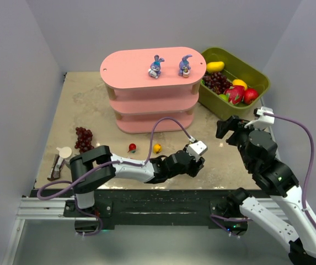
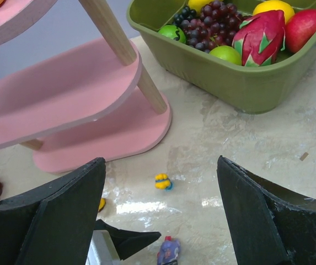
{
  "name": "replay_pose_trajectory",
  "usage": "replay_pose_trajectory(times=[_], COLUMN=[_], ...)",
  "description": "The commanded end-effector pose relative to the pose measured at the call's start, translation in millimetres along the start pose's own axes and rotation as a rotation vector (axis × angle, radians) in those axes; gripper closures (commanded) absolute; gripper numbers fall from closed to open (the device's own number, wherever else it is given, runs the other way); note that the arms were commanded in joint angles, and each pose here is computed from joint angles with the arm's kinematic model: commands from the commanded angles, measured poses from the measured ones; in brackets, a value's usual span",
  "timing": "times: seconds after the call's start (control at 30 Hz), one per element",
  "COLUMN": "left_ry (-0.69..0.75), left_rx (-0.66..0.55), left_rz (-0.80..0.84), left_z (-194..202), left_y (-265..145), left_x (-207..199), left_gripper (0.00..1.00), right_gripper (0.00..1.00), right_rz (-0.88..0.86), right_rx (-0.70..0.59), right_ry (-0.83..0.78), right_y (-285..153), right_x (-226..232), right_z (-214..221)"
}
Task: Place and organize the plastic toys onto the shelf
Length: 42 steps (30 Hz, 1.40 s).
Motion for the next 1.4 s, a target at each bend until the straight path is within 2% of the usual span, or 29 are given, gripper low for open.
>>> replay_pose_trajectory(times=[0.0,0.37,0.57,0.67,0.87,0.93,1.1,1.27,1.3,1.37], left_ry=[-0.008,-0.002,0.002,0.004,0.017,0.022,0.039,-0.01,-0.011,-0.043], left_rx=[-0.073,-0.045,-0.044,-0.048,-0.063,-0.077,-0.069,-0.083,-0.058,-0.092], left_rz=[-0.03,-0.057,-0.065,-0.074,-0.113,-0.133,-0.177,-0.204,-0.194,-0.2], left_z=[-17.7,-8.3,-6.3,-7.8,-16.9,-24.8,-41.8,-76.7,-76.4,-93.0], left_y=[8.9,10.9,12.3,11.2,4.6,-1.0,-20.6,-65.5,-74.3,-97.7], left_x=[-0.5,0.9,-0.9,0.2,4.5,6.7,15.5,35.2,39.4,54.8], left_gripper=[0.49,0.54,0.63,0.71,0.98,1.0,1.0,1.0,1.0,1.0], right_gripper=[0.15,0.15,0.15,0.15,0.15,0.15,0.15,0.15,0.15,0.16], right_rz=[0.004,0.01,0.013,0.014,0.0,-0.011,-0.162,-0.357,-0.456,-0.54], right_rx=[-0.048,-0.053,-0.056,-0.055,-0.048,-0.047,0.033,0.133,0.168,0.212], right_ry=[0.01,0.013,0.011,0.012,0.012,0.011,-0.062,-0.119,-0.123,-0.133], right_y=[-4.9,-6.2,-5.7,-5.0,-4.9,-5.3,-6.9,-6.2,-8.2,-4.9], right_x=[1.0,-0.3,0.0,0.4,2.1,3.4,14.0,26.8,34.8,42.0], right_z=[-10.7,-11.3,-11.8,-11.5,-11.6,-12.6,-8.5,3.2,5.6,12.1])
Point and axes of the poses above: each gripper's point midway between its finger pads, its own y axis out along the fingers, its own x axis along the line the jaws close on, z = x × y, the point moved 10 cm from there along -y, back along the fingers, and after that the axes turned 12 degrees about y, right-handed, at the moved point
